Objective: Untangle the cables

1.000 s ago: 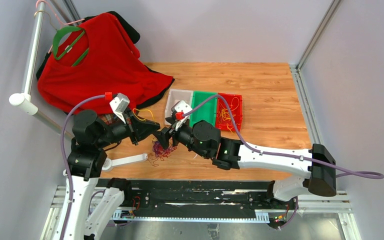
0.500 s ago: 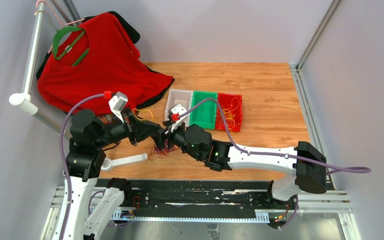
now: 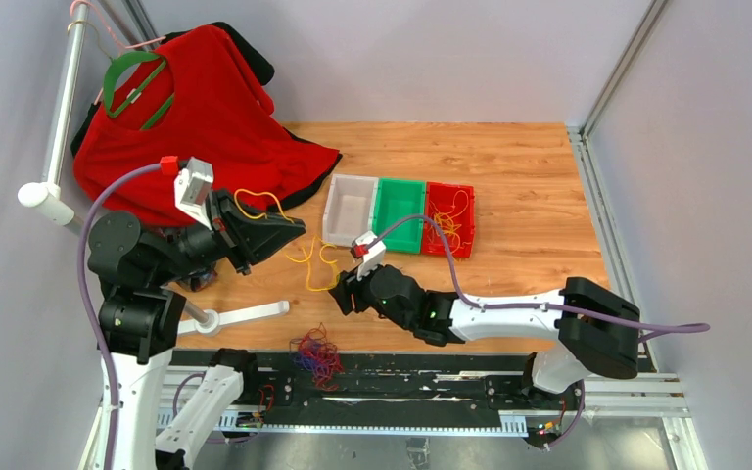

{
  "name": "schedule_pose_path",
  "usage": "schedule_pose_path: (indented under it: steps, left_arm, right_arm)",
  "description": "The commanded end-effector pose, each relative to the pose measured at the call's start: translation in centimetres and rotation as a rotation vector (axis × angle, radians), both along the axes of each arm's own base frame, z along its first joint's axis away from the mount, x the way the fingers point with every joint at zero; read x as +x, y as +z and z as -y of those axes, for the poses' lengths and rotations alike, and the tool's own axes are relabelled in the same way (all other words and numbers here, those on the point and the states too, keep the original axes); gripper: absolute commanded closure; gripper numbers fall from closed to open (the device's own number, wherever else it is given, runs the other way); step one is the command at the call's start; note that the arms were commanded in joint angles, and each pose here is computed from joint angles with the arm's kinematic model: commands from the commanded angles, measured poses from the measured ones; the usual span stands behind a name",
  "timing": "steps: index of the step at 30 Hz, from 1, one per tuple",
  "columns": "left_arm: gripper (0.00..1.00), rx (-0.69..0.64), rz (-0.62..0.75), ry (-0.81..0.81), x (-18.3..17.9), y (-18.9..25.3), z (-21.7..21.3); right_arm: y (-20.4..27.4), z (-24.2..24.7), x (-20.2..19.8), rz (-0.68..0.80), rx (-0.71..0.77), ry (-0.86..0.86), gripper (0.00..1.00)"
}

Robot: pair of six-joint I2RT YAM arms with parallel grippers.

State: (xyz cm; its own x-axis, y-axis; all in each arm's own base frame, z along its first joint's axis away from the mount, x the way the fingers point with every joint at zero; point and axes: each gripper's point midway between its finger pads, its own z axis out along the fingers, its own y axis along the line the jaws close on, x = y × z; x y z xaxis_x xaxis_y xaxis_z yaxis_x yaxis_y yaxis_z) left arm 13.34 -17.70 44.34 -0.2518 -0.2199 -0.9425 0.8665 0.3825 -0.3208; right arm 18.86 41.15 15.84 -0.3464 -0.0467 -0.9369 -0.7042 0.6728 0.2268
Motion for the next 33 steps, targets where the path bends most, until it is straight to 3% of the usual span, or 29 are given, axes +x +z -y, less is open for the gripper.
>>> schedule_pose_path:
  steps: [1, 6, 14, 24, 33]
  left_arm:
    - [0.99, -0.015, 0.06, -0.017, -0.4, 2.4, 0.1]
    - [0.99, 0.009, 0.074, 0.003, 0.4, 2.4, 0.0]
    - [0.99, 0.092, 0.036, 0.006, 2.2, -1.1, 0.1]
    - [0.99, 0.171, 0.023, 0.0, 3.6, -4.9, 0.0]
    - [0.99, 0.17, 0.005, -0.054, 2.8, -5.8, 0.3]
  right_arm:
    - [-0.9, 0.9, 0.9, -0.028, 0.01, -0.053, 0.44]
    - [0.1, 1.9, 1.4, -0.005, 0.001, -0.069, 0.43]
    - [7.3, 5.0, 2.8, 0.077, 0.084, -0.038, 0.3]
    - [18.4, 3.5, -2.0, 0.229, 0.157, 0.365, 0.25]
    - [21.2, -0.8, -5.7, 0.174, 0.246, 0.662, 0.24]
